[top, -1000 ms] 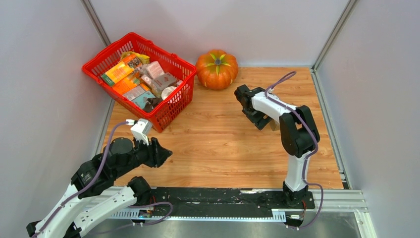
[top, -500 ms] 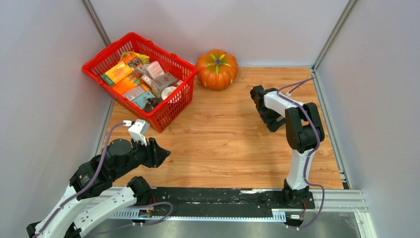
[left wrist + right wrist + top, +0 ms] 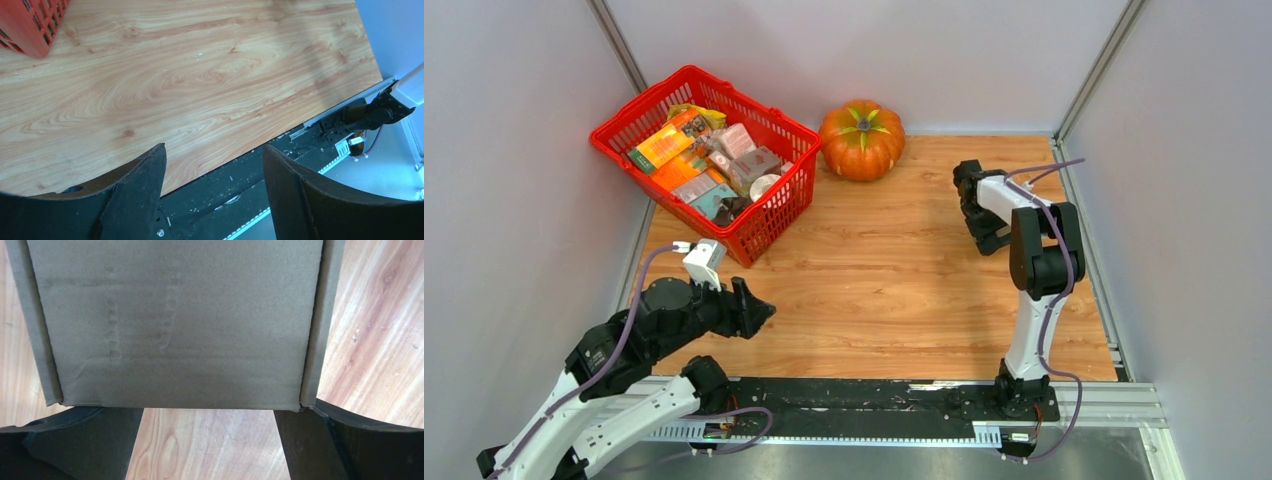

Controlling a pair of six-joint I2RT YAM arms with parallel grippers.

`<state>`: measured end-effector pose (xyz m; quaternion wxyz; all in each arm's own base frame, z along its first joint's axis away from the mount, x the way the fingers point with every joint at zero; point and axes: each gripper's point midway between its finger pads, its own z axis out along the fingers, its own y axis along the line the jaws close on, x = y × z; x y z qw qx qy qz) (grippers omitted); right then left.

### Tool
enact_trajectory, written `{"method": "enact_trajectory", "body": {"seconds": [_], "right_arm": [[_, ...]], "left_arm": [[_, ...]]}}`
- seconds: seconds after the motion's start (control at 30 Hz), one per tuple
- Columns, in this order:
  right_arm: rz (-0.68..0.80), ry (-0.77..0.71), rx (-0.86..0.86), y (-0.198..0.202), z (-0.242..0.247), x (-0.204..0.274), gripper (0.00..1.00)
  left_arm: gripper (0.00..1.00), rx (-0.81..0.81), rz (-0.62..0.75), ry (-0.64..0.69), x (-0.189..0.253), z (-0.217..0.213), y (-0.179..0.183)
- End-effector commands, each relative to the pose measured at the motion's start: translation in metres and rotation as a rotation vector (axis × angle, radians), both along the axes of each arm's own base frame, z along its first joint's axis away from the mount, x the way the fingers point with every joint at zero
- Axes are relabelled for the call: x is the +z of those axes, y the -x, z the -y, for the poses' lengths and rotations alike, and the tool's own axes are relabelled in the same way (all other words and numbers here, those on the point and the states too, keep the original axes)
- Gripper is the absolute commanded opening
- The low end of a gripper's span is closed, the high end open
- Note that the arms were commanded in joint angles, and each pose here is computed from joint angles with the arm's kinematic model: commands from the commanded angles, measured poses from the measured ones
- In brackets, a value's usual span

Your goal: Fold the paper box

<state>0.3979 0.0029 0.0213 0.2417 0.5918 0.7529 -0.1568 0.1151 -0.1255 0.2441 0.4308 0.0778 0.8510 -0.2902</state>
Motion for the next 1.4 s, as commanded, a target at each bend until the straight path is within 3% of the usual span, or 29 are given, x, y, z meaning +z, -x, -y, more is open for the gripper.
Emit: {"method": "enact_trajectory", "body": {"seconds": [0.0,0.1,0.17,0.83,1.37], "right_arm": [[0.041,-0.013,-0.032,-0.023,0.01,-0.006,1.0],[0.041,-0.029,-0.057,-0.029,0.019,-0.007,0.91],[0.047,-0.01,-0.07,-0.033,0.027,0.001,1.0],[0.021,-0.15,-0.201,-0.053,0.088,-0.023,1.0],[-0.003,-0.115,-0.226,-0.061,0.116,-0.026,1.0]], "left_arm": [[0.8,-0.007,-0.008,0.025,0.011,0.008,-0.002],[0.83,-0.006,-0.02,0.024,0.009,0.01,-0.003],[0.83,-0.008,-0.026,0.024,0.009,0.012,-0.005],[0.84,-0.051,-0.078,0.038,0.009,0.042,-0.016],[0.83,-0.071,-0.101,0.028,0.003,0.05,-0.018]]}}
